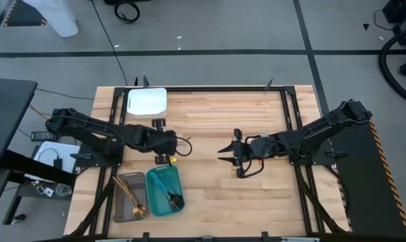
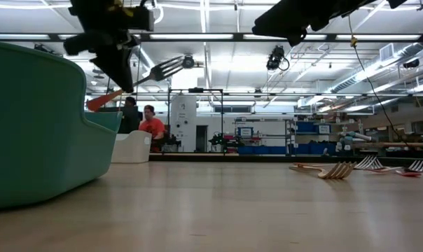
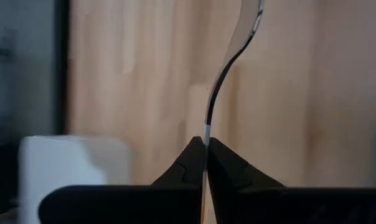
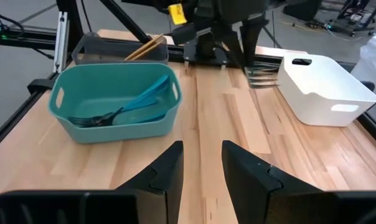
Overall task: Sort silverware by color (type)
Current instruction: Put the orange fork into the white bin
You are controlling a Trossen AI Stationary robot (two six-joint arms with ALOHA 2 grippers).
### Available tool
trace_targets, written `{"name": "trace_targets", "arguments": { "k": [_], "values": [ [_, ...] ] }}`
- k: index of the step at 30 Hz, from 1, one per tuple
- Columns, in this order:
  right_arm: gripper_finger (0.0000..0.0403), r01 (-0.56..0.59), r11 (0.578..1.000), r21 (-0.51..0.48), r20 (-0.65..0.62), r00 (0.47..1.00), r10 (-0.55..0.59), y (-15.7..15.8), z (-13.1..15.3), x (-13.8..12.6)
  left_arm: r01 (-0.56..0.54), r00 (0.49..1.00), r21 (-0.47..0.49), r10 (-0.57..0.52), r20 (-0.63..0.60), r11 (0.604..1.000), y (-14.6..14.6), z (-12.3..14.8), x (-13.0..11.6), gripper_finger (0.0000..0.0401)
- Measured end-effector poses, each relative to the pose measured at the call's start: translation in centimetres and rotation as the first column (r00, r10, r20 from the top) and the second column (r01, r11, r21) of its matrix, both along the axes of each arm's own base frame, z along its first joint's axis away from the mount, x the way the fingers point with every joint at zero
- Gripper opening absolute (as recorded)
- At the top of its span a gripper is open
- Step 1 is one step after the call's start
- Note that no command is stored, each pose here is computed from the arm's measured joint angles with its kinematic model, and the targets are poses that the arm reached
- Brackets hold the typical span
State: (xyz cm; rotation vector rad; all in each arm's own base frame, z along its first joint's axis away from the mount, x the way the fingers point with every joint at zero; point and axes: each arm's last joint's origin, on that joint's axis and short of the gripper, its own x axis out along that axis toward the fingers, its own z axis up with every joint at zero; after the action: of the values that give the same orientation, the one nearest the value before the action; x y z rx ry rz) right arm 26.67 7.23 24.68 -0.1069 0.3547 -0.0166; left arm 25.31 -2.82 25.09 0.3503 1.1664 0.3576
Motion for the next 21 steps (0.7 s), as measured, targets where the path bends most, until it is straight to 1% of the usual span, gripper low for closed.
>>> {"name": "trace_targets", "arguments": {
  "k": [4, 8, 12, 15, 18, 21],
  "values": [
    [0.012, 0.0, 1.0, -0.001, -0.003, 1.0, 0.0, 0.0, 0.0, 0.0, 0.058, 0.99, 0.145, -0.038, -0.135, 0.988, 0.8, -0.1, -0.7, 0.0015],
    [0.012, 0.0, 1.0, 0.002, 0.003, 1.0, 0.0, 0.0, 0.0, 0.0, 0.128, 0.967, 0.229, -0.069, -0.246, 0.965, 1.6, -0.1, -1.1, 0.0015],
    [0.012, -0.018, 1.0, 0.017, 0.01, 1.0, 0.018, 0.1, 0.1, 0.0, 0.119, 0.95, 0.253, -0.037, -0.309, 0.96, 3.0, -0.2, -1.4, 0.0015],
    [0.012, -0.019, 0.999, 0.034, 0.01, 1.0, 0.019, 0.1, 0.1, 0.0, 0.077, 0.938, 0.259, 0.018, -0.345, 0.963, 4.6, -0.2, -1.7, 0.0015],
    [0.012, -0.012, 0.998, 0.054, 0.01, 1.0, 0.011, 0.1, 0.1, 0.0, 0.016, 0.933, 0.264, 0.081, -0.352, 0.964, 6.3, -0.2, -1.9, 0.0015],
    [0.012, -0.009, 0.997, 0.076, 0.01, 1.0, 0.008, 0.3, 0.1, 0.0, -0.015, 0.919, 0.273, 0.121, -0.375, 0.962, 7.9, -0.1, -2.2, 0.0015]
  ]
}}
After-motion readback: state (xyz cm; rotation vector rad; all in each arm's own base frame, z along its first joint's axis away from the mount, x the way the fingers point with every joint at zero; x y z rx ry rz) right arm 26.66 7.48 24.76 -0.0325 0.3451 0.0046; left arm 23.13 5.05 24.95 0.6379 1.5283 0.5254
